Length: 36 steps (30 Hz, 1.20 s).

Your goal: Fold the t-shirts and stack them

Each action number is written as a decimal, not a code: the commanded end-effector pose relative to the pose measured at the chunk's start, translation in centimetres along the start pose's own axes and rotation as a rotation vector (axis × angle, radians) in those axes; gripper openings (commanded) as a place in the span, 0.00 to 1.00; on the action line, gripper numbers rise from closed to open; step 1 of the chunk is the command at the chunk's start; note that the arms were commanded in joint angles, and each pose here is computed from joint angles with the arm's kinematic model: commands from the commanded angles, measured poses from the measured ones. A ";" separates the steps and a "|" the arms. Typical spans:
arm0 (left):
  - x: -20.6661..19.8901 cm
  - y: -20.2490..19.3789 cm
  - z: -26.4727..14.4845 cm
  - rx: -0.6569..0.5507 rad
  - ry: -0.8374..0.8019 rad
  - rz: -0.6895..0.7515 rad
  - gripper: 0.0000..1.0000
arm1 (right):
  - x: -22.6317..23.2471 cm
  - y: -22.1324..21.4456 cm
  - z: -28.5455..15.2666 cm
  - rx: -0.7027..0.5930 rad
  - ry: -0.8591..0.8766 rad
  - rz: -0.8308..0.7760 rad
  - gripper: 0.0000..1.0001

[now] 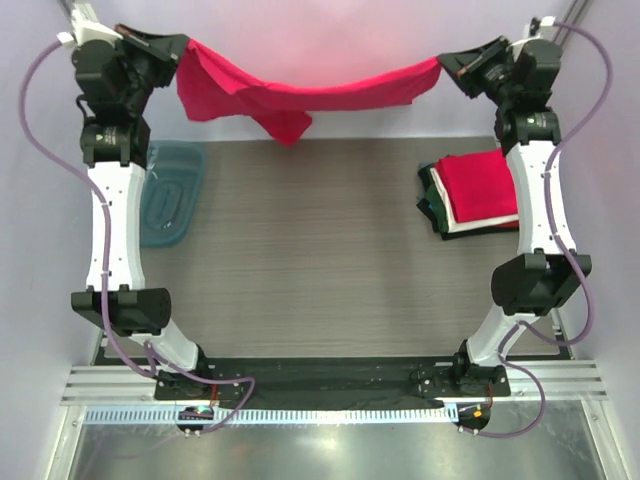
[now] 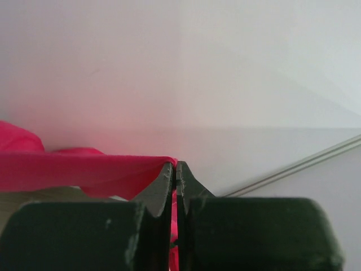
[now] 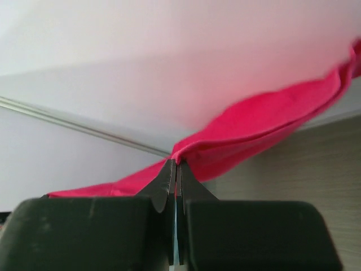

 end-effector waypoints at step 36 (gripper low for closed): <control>17.9 -22.3 -22.3 0.587 0.349 0.065 0.00 | -23.9 -20.9 -16.3 0.301 -0.607 -0.047 0.01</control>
Point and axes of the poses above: each gripper's point midway between its finger pads, its own z axis out along the fingers, its own x axis along the line the jaws close on, y = z × x, the point moved 10 cm from there along -z, back along the fingers, and after that the axes turned 1 degree about z, right-handed, at the moved point
